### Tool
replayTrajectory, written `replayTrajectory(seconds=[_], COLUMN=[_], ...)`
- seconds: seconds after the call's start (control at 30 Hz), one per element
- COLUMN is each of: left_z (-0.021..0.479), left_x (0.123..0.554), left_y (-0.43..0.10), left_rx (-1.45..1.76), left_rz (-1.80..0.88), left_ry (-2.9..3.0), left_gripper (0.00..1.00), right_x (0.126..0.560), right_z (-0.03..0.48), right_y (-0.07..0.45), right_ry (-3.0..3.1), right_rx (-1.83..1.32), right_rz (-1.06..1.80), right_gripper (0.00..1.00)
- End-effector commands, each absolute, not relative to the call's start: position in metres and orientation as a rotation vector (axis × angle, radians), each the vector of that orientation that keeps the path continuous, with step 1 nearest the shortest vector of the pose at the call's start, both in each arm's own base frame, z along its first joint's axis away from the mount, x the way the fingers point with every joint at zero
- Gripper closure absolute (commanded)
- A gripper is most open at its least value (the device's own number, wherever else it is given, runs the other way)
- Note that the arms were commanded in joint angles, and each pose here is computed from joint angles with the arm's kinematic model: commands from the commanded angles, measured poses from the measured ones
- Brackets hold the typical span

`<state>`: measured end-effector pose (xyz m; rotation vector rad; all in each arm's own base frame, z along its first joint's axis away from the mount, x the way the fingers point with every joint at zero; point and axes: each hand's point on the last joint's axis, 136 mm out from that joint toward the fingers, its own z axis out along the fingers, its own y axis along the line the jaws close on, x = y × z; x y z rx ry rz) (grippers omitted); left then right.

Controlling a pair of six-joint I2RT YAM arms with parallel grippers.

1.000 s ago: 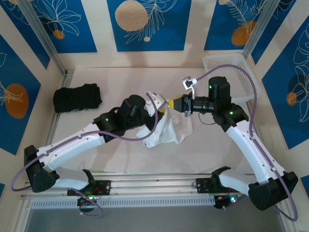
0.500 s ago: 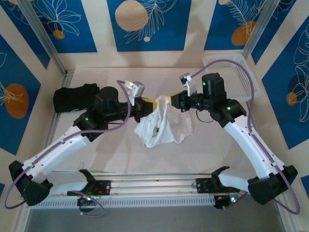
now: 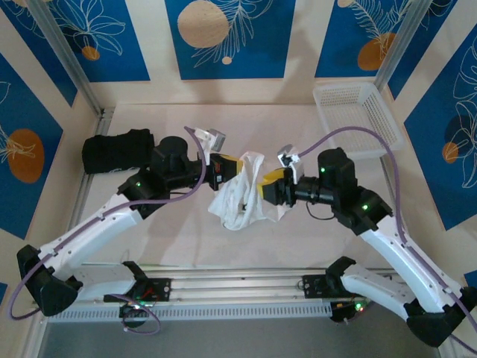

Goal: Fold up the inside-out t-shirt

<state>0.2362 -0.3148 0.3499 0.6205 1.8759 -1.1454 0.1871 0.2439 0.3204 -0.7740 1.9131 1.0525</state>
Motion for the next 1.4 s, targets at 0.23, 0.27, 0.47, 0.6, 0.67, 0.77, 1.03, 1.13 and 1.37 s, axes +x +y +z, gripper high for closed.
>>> replayTrajectory(seconds=[0.23,0.27,0.47,0.6,0.67,0.77,1.03,1.13,1.37], left_z=[0.357,0.356,0.350,0.345,0.343,0.340,0.331,0.327,0.324], left_x=[0.230,0.228,0.224,0.222,0.224,0.225,0.231,0.233,0.241], left_y=[-0.314,-0.314,-0.307,-0.306,-0.306,-0.307,-0.303,-0.301,-0.292], left_rx=[0.642,0.650,0.682,0.706,0.704,0.704,0.697,0.694,0.669], left_rz=[-1.185,-1.188,-1.193,-1.213,-1.214,-1.224,-1.205,-1.196,-1.172], left_ry=[1.845,1.845,1.855,1.851,1.855,1.860,1.881,1.894,1.900], left_gripper=[1.00,1.00,1.00,0.97,0.97,0.97,0.95,0.94,0.95], right_x=[0.225,0.224,0.217,0.209,0.207,0.206,0.207,0.206,0.206], right_z=[0.313,0.312,0.305,0.311,0.316,0.319,0.323,0.327,0.332], right_y=[0.272,0.271,0.258,0.256,0.256,0.256,0.250,0.248,0.239], right_ry=[1.868,1.862,1.861,1.811,1.785,1.770,1.760,1.744,1.722], right_rx=[-0.770,-0.777,-0.798,-0.810,-0.821,-0.827,-0.789,-0.778,-0.730], right_rz=[0.962,0.957,0.935,0.986,1.003,1.015,1.038,1.059,1.067], right_gripper=[0.84,0.95,1.00,1.00,1.00,1.00,1.00,1.00,1.00])
